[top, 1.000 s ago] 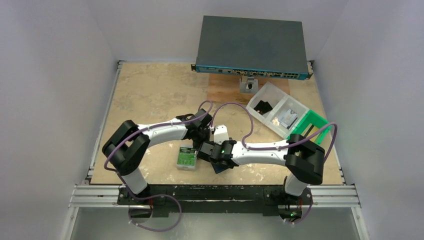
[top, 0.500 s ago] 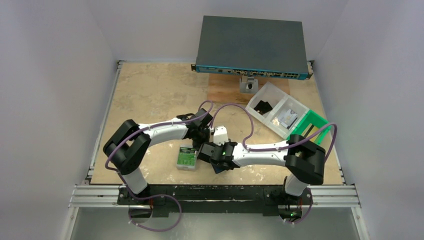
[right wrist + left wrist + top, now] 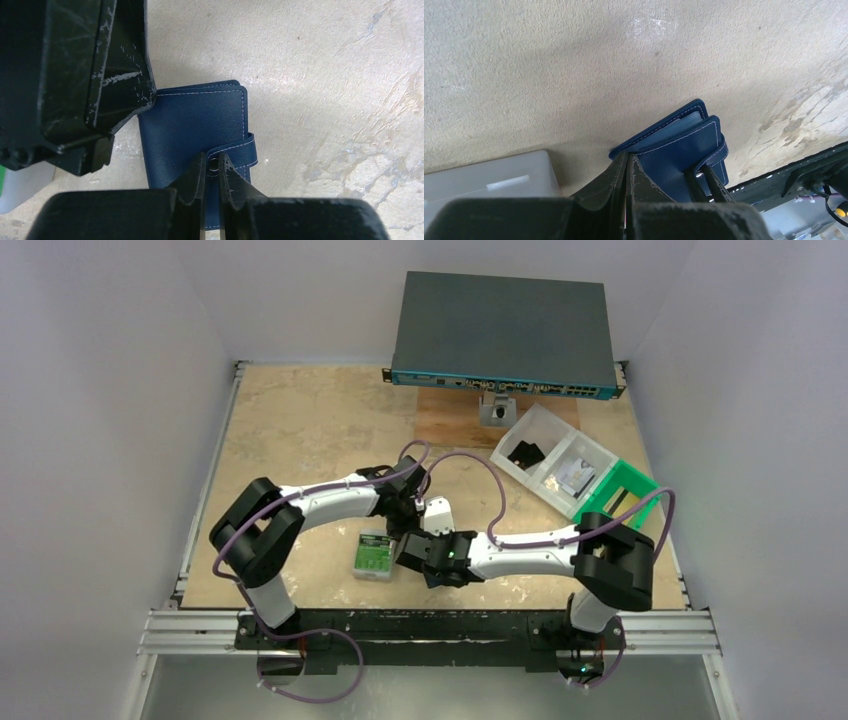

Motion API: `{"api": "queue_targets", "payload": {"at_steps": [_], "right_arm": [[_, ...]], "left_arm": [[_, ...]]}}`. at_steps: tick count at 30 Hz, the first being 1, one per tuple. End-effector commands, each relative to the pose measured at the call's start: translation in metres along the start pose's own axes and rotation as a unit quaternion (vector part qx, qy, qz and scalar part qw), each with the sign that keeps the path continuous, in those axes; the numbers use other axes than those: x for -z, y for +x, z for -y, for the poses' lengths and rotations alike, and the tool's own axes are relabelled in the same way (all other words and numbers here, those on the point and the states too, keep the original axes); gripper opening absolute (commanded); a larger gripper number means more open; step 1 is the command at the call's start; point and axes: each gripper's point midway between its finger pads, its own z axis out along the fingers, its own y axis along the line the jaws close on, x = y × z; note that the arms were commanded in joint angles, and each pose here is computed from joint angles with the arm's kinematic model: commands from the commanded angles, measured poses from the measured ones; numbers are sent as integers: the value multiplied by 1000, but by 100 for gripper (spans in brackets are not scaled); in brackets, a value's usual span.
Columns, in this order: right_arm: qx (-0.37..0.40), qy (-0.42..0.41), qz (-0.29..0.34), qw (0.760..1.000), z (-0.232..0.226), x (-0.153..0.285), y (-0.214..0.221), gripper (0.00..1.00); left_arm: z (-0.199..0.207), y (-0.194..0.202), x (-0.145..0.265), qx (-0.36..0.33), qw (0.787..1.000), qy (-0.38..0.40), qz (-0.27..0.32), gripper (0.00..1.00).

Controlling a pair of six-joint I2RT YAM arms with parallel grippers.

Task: Take the credit cards out of the card holder
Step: Open the card holder at the corner of the board.

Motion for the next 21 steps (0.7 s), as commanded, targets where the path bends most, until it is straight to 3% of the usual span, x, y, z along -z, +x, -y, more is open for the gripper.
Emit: {"api": "queue_targets", "payload": {"at_steps": [1,11,21], "right_arm": [[-12,-64,-100,993,-18,3,55,0],[-157,-173,-115,965,-14,17,48,0],[-263,-196,-115,938,16,9,41,0]], "left_arm": [[0,-10,-9,-10,1000,-18,21,0],[-1,-11,-7,-20,999,-22,20,0],[6,-16,24,-45,998,-3,50,0]]}}
